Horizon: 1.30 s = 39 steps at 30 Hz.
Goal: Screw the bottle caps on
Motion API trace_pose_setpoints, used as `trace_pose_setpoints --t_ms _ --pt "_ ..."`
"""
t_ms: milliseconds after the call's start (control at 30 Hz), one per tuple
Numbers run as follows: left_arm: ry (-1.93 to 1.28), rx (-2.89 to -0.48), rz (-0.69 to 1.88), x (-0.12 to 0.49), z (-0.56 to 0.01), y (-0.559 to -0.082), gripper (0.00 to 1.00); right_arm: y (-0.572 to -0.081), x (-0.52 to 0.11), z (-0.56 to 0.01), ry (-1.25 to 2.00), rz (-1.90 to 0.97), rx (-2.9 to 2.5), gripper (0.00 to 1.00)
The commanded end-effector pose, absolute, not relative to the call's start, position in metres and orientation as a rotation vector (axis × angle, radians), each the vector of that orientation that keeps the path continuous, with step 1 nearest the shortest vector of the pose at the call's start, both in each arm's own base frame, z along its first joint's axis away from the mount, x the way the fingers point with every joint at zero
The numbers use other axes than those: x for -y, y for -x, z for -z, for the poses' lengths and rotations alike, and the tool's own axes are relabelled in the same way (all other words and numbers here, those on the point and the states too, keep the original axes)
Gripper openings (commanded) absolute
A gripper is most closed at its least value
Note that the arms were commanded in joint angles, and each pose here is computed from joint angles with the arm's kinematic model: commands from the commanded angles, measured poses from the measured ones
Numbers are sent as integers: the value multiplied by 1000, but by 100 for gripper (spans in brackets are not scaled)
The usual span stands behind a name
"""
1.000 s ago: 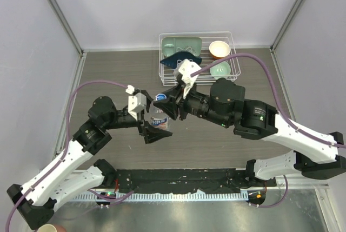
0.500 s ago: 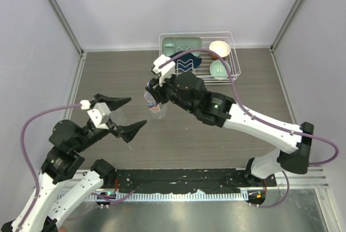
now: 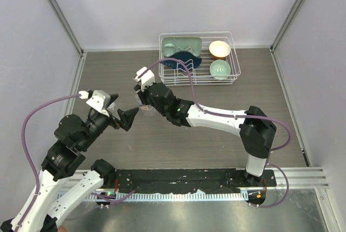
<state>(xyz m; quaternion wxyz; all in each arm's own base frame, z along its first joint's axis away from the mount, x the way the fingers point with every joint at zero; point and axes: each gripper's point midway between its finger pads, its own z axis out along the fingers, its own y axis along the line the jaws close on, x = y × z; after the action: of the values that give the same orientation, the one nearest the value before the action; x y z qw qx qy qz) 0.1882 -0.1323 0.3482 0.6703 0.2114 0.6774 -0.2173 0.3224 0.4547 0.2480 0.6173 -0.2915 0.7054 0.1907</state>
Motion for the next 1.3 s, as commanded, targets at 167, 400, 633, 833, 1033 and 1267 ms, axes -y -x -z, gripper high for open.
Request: trace_pose_setpoints --t_ms 167,400,633,833,1033,1267 --pt "-321 -1568 441 121 -349 -208 97 -327 -434 -253 407 -431 -1526 1" --pt "-237 -1563 402 113 -355 -219 97 -318 -427 -230 371 -435 -1577 1" --pt "-234 -1585 405 117 -358 -225 99 -313 -423 -222 365 -420 -1615 25" --pt "-238 -1592 406 120 -363 -227 99 -312 -423 -232 385 -412 -1629 61" --pt "-233 -1585 406 122 -372 -231 99 -307 -421 -261 402 -438 -1627 87" --pt "-249 -1629 344 124 -389 -248 99 -296 -406 -322 368 -443 -1724 98"
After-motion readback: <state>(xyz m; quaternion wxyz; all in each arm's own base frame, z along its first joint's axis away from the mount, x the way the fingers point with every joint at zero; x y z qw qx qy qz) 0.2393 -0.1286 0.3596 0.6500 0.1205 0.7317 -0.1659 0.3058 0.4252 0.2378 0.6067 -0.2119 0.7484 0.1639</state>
